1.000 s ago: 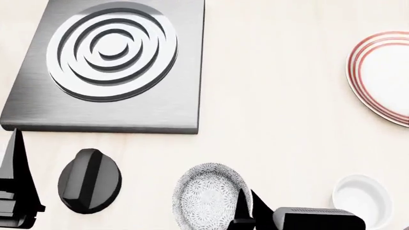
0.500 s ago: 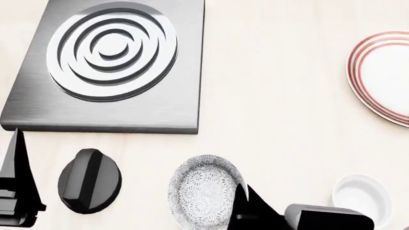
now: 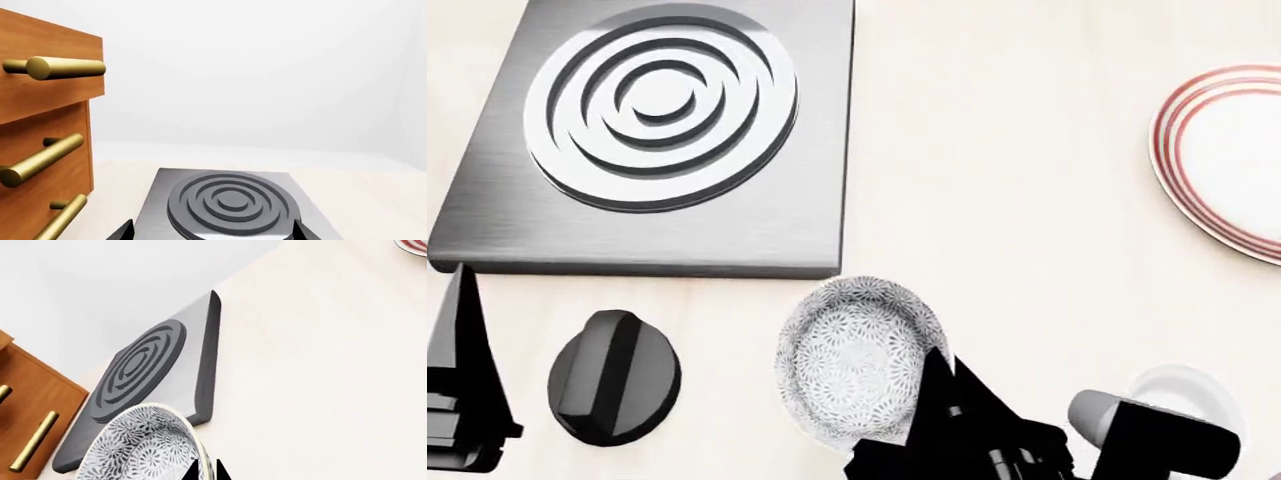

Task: Pick the akita bowl next to the ramekin and place it on the plate.

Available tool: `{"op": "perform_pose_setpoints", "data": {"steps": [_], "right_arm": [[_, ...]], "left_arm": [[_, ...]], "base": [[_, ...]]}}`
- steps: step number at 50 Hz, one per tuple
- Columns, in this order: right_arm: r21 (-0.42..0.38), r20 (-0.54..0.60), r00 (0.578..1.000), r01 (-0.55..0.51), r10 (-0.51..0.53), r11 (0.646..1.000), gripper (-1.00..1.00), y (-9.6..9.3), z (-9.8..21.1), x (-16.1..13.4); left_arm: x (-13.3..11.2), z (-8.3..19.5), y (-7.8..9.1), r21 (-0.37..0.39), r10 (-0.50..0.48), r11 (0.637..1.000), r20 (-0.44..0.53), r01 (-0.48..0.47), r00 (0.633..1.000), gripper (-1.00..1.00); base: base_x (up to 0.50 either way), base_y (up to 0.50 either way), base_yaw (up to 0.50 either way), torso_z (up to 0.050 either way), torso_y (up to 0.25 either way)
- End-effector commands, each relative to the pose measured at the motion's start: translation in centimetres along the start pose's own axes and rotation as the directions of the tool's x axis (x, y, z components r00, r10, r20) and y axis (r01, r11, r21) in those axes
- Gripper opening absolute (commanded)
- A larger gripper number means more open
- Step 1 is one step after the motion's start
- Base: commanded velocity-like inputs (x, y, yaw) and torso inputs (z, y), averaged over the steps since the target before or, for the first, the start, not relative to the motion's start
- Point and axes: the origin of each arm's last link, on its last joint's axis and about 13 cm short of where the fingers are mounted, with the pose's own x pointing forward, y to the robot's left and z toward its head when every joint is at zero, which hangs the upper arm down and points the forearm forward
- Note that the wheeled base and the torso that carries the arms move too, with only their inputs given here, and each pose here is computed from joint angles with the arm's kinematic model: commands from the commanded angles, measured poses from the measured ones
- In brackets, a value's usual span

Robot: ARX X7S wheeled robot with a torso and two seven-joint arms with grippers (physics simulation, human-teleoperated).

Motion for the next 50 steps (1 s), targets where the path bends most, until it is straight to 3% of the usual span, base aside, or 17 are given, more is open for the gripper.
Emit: {"op": "perform_pose_setpoints", "data": {"steps": [1,31,50], "right_arm": [[0.07,0.019,0.999,-0.043,0.042,0.997,-1.0,0.9,1.9,0.6],[0.134,0.047,0.998,-0.039,0.033,0.99,-1.0,1.1,6.1,3.5],[0.132,0.08,0.995,0.043,-0.054,0.99,-1.0,-0.2,9.5,5.4]], "left_arm": [[0.0,0.2,0.0,-0.017,-0.008,1.0,0.011,0.008,1.0,1.0],[-0.1,-0.1,0.1,-0.015,-0.004,1.0,0.009,0.005,1.0,1.0],[-0.1,-0.2,0.1,-0.014,0.003,1.0,0.004,-0.003,1.0,1.0]], "base": [[0.0,0.0,0.0,0.0,0.0],[0.0,0.0,0.0,0.0,0.0],[0.0,0.0,0.0,0.0,0.0]]}}
